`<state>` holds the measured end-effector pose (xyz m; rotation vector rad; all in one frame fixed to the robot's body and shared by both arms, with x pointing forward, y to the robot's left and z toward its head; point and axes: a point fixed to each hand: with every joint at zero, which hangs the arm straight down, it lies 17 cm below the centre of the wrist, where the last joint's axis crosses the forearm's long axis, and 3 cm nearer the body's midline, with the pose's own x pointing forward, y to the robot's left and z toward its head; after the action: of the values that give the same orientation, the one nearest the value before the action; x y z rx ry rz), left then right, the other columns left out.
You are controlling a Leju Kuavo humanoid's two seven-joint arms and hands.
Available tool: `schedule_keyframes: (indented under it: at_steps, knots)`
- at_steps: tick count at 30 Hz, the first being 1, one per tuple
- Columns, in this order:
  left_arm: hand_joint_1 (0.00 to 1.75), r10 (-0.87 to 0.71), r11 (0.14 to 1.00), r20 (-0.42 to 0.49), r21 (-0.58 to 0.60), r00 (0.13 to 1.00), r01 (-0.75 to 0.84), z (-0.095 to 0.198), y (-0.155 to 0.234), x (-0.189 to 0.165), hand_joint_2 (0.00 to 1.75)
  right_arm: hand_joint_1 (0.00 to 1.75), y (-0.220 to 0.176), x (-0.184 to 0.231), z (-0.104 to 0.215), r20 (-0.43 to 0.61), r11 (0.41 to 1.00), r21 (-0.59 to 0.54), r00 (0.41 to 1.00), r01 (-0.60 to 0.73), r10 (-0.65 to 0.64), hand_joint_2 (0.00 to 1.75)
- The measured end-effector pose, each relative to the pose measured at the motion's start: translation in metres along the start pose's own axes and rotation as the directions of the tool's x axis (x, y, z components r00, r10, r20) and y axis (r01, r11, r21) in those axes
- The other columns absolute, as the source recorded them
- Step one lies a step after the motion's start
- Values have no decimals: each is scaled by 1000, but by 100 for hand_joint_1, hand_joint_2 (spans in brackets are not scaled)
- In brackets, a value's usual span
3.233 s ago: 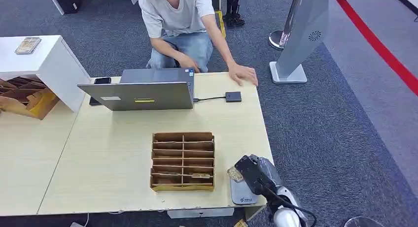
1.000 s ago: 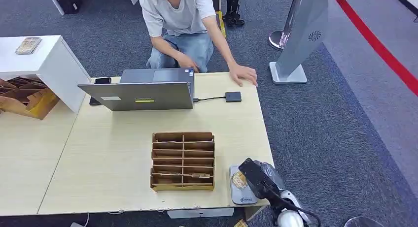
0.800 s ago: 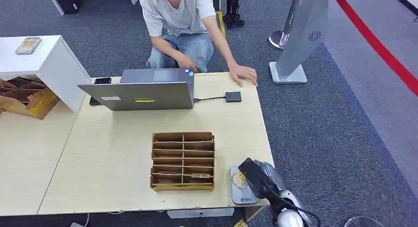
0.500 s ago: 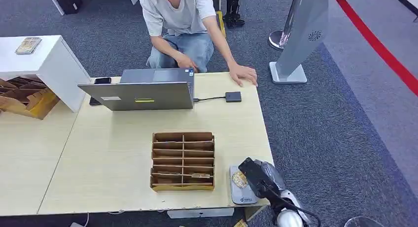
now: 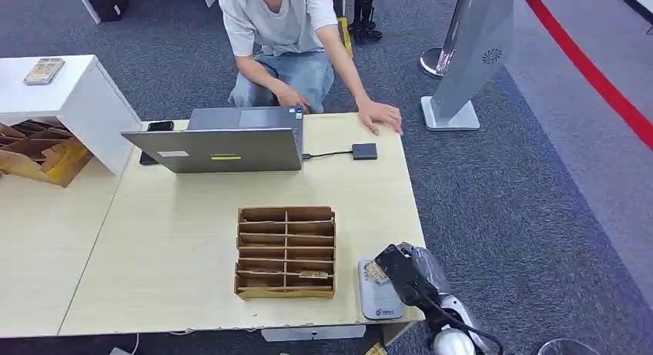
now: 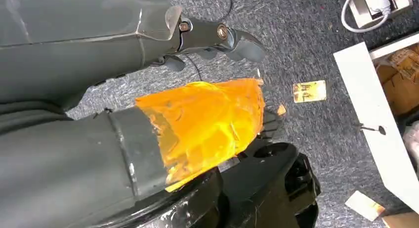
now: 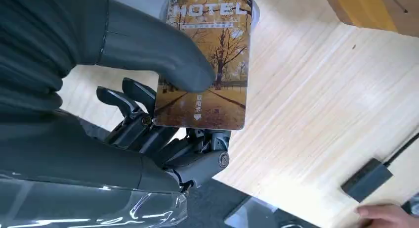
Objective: Pass the card to the sensor for recognition and then transmit it.
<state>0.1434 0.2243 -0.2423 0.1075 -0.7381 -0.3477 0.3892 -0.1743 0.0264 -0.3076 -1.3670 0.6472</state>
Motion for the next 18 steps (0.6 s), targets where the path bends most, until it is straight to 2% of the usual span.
schedule_keyframes:
  at_steps: [12, 18]
  knots:
    - [0, 7, 1000, -4, 6, 1000, -7, 0, 1, -1, 0, 175, -28, 35, 4, 110, 995, -103, 994, -11, 22, 175]
    - [0, 74, 996, -114, -36, 991, -79, 2, -8, -17, 0, 175, -36, 57, 3, 168, 990, -139, 985, -14, 37, 175]
